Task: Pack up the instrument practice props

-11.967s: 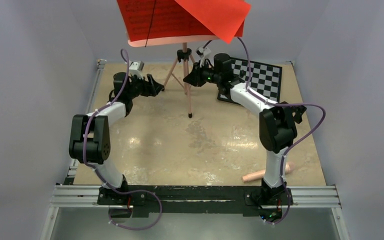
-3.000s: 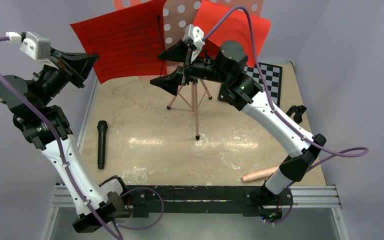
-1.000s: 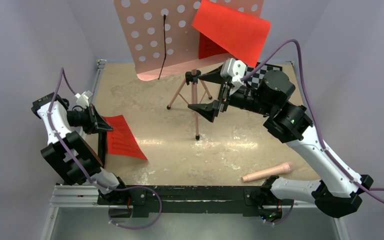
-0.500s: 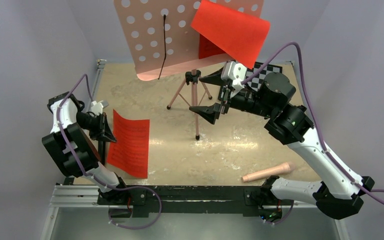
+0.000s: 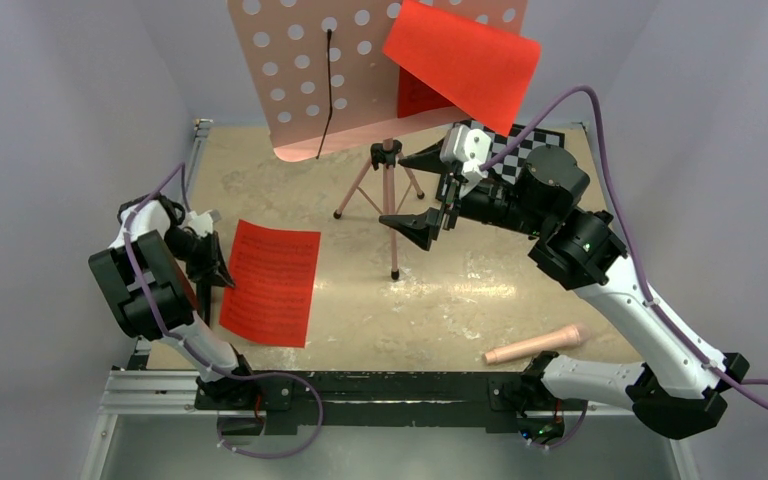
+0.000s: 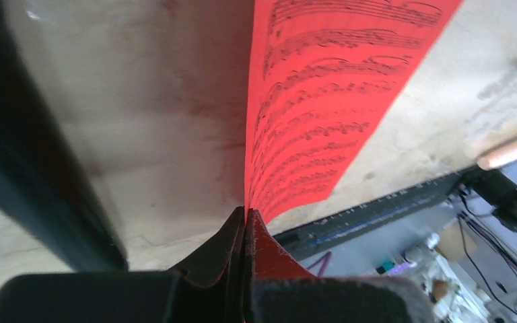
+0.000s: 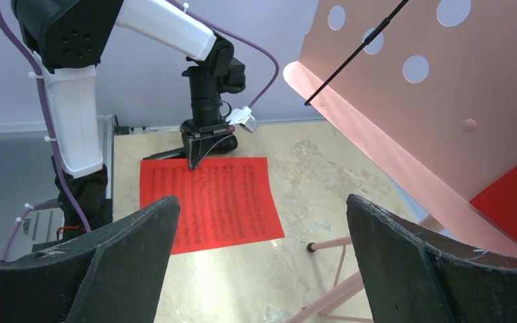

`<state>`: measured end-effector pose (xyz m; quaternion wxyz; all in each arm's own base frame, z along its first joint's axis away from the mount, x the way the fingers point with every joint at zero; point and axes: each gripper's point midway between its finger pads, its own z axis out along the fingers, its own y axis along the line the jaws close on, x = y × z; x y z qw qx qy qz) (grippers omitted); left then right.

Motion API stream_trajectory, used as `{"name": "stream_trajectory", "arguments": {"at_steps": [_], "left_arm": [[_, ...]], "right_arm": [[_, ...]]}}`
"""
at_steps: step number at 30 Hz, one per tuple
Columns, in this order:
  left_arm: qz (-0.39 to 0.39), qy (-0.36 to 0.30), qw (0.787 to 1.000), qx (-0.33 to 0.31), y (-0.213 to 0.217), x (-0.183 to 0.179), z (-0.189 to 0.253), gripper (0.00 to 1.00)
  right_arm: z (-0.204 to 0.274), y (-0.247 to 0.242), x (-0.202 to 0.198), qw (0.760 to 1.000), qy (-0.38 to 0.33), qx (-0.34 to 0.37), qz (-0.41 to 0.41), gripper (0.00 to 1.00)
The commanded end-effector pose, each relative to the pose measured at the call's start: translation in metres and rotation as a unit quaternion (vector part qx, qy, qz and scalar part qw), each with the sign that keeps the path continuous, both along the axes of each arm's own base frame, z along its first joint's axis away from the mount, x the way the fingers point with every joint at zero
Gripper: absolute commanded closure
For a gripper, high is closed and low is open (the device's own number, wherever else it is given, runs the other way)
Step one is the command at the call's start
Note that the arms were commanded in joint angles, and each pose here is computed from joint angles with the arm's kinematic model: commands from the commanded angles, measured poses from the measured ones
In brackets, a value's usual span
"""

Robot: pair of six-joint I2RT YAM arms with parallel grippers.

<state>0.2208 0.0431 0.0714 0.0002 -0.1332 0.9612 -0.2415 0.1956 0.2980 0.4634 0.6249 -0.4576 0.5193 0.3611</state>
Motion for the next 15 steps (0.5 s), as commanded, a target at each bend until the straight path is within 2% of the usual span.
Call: {"name": "stream_trajectory", "arguments": {"at_steps": [1, 6, 15], "left_arm": [[0.008, -0.007, 0.996, 0.093, 0.033, 0.011, -0.013, 0.95], [-0.021, 0.001, 0.988, 0.152, 0.055, 0.006, -0.032, 0.93], [-0.034, 0.031, 0.982, 0.184, 0.066, -0.007, -0.056, 0.92]], "right_arm": [[0.010, -0.005, -0.003, 1.000, -0.016, 0.008, -0.004, 0.01], [0.010, -0.004, -0.001, 1.000, -0.015, 0.009, -0.005, 0.01], [0.010, 0.000, 0.002, 1.000, -0.009, 0.006, -0.003, 0.01]]}}
